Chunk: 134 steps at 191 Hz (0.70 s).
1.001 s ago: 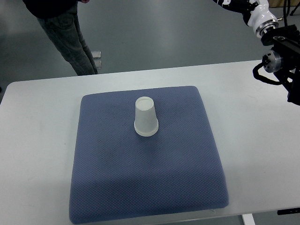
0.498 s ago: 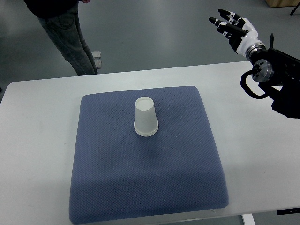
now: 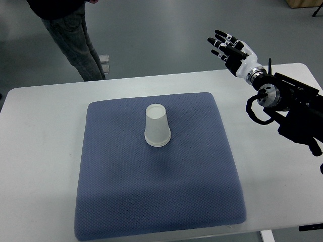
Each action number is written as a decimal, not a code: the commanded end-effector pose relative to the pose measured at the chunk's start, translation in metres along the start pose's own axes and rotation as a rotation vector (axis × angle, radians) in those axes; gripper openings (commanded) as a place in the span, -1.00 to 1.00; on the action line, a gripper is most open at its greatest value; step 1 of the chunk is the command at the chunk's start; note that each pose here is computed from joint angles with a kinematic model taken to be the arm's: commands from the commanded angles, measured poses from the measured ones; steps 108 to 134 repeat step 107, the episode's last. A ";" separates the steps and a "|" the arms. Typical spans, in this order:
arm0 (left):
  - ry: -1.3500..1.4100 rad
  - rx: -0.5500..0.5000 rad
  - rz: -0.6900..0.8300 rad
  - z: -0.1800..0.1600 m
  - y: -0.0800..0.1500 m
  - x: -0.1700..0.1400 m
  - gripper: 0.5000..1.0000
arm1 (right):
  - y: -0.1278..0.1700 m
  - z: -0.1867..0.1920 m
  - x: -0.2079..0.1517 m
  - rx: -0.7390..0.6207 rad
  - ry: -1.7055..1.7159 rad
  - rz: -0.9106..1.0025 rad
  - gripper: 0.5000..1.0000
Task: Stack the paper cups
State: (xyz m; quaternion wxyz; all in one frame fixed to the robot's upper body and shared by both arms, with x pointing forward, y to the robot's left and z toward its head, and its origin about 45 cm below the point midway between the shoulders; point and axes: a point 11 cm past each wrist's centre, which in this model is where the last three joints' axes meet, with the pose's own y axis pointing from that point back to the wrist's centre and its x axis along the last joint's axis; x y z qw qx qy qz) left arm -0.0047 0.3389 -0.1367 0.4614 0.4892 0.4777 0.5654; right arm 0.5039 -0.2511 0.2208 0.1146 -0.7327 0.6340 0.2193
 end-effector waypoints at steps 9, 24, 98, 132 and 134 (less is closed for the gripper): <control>0.000 0.000 0.001 0.000 0.000 0.000 1.00 | 0.000 -0.005 0.000 0.050 0.001 0.001 0.65; 0.001 0.000 -0.001 0.000 0.000 0.000 1.00 | 0.001 -0.006 0.001 0.051 0.017 -0.002 0.65; 0.001 0.000 -0.001 0.000 0.000 0.000 1.00 | 0.001 -0.004 -0.001 0.056 0.048 -0.016 0.64; 0.001 0.000 -0.001 0.000 0.000 0.000 1.00 | 0.001 -0.005 -0.002 0.068 0.051 -0.017 0.65; 0.001 0.000 -0.001 0.000 0.000 0.000 1.00 | 0.001 -0.005 -0.002 0.068 0.051 -0.017 0.65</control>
